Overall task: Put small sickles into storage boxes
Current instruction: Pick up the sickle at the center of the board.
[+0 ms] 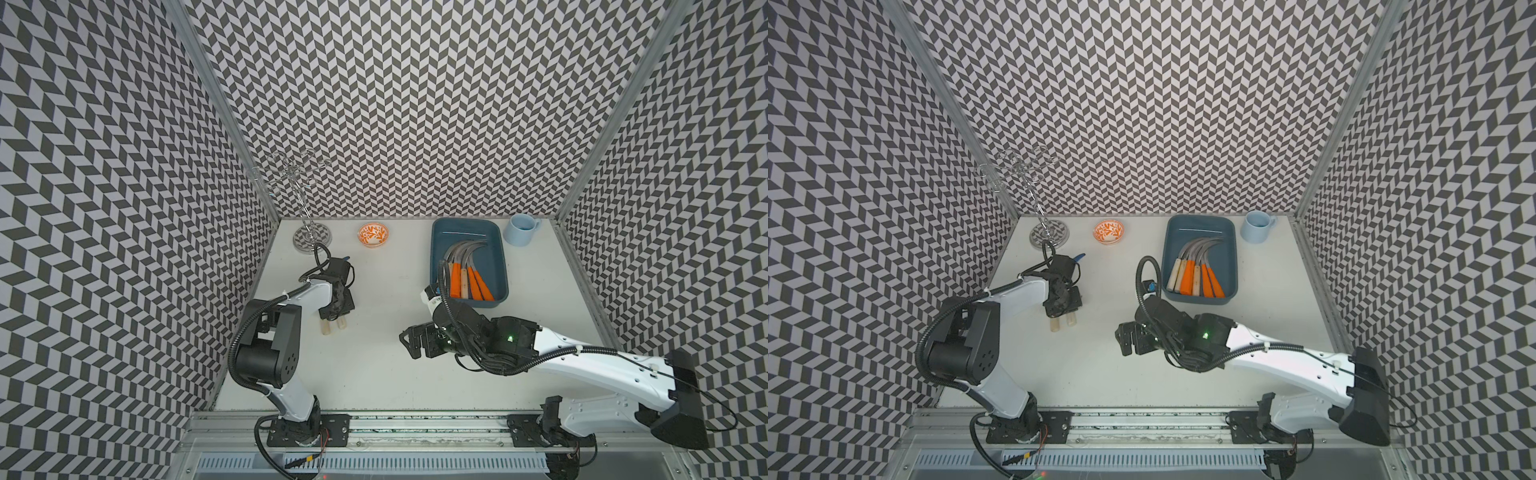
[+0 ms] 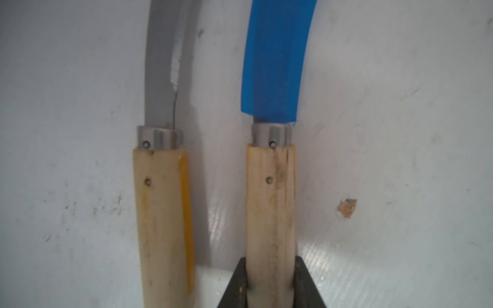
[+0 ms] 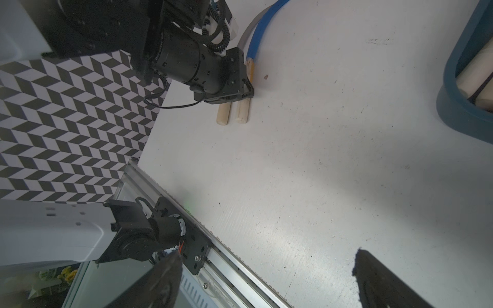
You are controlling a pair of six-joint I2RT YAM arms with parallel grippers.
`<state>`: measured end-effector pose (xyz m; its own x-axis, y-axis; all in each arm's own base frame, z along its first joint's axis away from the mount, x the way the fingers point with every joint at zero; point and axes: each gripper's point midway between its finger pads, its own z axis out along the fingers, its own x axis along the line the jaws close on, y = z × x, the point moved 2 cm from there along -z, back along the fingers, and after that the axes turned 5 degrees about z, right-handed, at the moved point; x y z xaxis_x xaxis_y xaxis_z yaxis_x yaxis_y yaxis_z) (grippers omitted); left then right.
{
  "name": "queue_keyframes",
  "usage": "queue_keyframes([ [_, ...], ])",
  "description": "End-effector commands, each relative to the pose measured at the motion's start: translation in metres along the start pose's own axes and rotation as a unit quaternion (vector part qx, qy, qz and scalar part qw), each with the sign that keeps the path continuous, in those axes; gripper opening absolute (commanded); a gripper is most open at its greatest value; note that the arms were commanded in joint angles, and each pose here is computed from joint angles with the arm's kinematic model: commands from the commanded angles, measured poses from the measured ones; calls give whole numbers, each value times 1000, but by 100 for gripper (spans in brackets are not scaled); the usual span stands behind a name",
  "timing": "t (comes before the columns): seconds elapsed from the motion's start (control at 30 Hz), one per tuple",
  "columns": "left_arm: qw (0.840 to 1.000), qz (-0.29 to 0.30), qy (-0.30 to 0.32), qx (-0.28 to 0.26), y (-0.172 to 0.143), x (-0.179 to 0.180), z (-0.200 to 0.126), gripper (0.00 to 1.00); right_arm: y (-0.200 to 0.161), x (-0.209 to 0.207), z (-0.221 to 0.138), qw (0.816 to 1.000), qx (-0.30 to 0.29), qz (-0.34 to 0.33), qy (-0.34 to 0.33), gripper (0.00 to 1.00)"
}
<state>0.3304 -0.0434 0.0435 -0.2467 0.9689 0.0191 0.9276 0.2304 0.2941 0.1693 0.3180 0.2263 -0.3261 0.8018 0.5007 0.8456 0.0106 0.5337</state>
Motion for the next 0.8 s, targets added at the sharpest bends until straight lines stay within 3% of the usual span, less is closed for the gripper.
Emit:
queue_keyframes([
  [0.0, 1000, 15, -2, 1, 5, -7, -6, 0, 14, -1, -4, 1000, -24, 16, 9, 99],
  [0.33, 999, 45, -19, 0, 4, -40, -27, 0, 34, -35, -17, 998, -48, 46, -15, 100],
  [0.77, 995, 72, -66, -16, 12, -109, -65, 0, 51, -75, -47, 993, -79, 68, -49, 100],
])
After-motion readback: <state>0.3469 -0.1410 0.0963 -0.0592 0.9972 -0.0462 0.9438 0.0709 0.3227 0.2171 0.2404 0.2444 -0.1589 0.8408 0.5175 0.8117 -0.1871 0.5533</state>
